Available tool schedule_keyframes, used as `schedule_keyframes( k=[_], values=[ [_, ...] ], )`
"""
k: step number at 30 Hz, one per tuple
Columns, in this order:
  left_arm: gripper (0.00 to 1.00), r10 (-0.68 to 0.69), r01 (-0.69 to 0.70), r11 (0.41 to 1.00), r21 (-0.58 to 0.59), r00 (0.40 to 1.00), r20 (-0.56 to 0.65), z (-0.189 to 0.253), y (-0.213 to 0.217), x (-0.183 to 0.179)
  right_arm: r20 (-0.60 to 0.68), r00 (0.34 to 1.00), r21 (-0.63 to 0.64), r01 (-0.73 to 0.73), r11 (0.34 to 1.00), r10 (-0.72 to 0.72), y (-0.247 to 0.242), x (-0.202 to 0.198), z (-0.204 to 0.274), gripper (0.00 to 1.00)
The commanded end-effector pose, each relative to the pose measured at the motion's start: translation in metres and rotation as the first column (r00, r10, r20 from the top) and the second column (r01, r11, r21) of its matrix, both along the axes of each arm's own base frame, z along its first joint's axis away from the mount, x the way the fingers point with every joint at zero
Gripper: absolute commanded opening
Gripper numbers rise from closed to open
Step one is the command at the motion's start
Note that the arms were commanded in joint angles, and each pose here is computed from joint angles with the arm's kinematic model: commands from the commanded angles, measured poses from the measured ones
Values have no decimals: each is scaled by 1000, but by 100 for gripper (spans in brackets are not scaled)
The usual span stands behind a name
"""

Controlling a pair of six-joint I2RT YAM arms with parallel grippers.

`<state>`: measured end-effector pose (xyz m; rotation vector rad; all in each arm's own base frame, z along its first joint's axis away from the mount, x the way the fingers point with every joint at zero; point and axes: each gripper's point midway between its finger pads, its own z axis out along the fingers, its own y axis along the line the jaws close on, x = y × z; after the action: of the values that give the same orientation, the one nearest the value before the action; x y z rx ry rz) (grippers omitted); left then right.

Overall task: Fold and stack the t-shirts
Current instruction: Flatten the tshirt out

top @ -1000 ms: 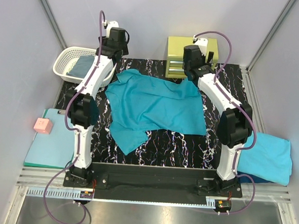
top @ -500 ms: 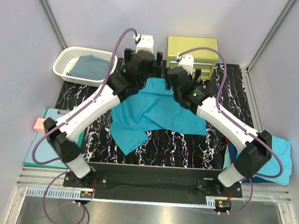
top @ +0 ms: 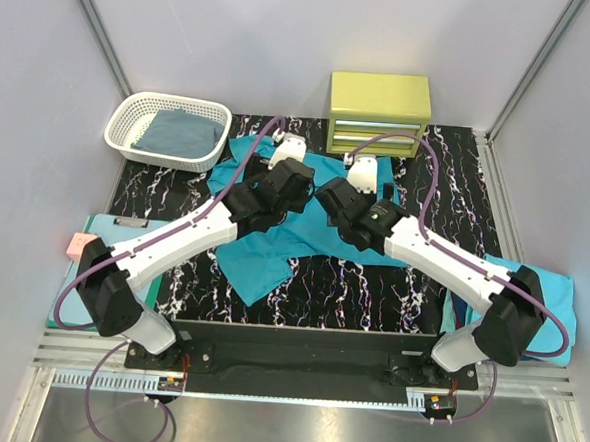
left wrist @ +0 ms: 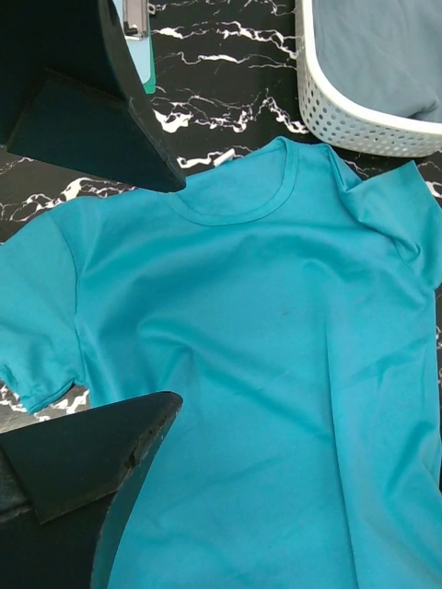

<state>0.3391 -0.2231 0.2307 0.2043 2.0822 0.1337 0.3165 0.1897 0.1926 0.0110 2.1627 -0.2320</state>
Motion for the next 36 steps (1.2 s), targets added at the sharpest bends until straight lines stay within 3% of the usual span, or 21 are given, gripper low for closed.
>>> schedule_keyframes(
  k=[1, 36],
  values=[
    [97, 36, -30, 997, -75, 996, 85, 34, 5, -6, 55, 997, 50, 60, 997, -63, -11, -6, 18, 99],
    [97, 20, -19, 998, -52, 1000, 2, 2, 5, -26, -12, 1000, 48, 27, 999, -26, -11, -18, -10, 99]
  ],
)
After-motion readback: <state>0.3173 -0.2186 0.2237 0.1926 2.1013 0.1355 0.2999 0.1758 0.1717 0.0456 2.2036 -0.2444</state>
